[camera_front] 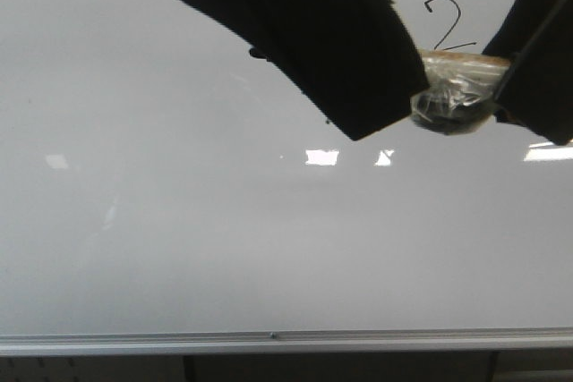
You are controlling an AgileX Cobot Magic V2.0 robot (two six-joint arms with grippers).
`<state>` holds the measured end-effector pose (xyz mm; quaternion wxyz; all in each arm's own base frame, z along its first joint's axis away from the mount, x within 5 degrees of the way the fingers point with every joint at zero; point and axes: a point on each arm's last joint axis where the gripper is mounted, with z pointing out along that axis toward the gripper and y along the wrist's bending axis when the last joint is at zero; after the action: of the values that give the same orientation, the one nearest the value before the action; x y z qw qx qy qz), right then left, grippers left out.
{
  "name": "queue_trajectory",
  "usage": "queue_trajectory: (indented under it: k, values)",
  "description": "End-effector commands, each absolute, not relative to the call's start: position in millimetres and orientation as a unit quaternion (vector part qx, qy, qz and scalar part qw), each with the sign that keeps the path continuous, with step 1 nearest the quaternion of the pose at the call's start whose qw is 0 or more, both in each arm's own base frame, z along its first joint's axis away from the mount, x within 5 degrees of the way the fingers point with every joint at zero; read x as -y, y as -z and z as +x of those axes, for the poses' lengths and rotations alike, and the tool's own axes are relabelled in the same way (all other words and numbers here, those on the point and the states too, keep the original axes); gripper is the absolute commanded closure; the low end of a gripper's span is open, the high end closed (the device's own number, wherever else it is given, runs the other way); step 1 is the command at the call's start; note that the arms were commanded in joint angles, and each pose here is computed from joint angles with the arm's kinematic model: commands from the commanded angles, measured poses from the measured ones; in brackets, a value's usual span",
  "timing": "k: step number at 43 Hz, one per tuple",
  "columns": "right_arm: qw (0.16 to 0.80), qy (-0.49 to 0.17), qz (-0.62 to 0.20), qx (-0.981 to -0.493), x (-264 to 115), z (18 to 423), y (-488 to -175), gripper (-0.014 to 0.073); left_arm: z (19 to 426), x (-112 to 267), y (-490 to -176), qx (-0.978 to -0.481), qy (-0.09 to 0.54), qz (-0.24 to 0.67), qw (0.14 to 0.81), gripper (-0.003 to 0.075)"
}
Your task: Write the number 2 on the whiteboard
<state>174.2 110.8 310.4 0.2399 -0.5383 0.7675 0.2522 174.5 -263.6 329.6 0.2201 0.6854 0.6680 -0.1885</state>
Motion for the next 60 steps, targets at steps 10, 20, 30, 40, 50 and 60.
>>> queue_trajectory:
  k: [10, 20, 30, 40, 50, 60]
  values:
    - [0.281, -0.265, -0.535, -0.752, -114.3, 171.9, -327.7, 0.0613, 172.3, 268.1, -346.1, -0.66, 0.213, 0.675, 0.251, 0.0302]
    - [0.28, -0.266, -0.535, -0.752, -114.3, 171.8, -327.7, 0.0613, 172.3, 268.1, -346.1, -0.66, 0.213, 0.675, 0.251, 0.0492]
    - [0.281, -0.266, -0.535, -0.752, -114.3, 171.9, -327.7, 0.0608, 172.3, 268.1, -346.1, -0.66, 0.213, 0.675, 0.251, 0.0645]
    - [0.281, -0.265, -0.534, -0.752, -114.3, 172.0, -327.7, 0.0404, 172.3, 268.1, -346.1, -0.66, 0.213, 0.675, 0.251, 0.0739]
    - [0.283, -0.243, -0.529, -0.762, -109.6, 175.8, -329.0, 0.0047, 174.7, 266.2, -345.7, -0.666, 0.208, 0.671, 0.251, 0.0741]
    - [0.295, -0.177, -0.42, -0.84, -75.1, 190.8, -338.0, 0.0034, 200.7, 242.1, -345.6, -0.727, 0.137, 0.629, 0.237, 0.0741]
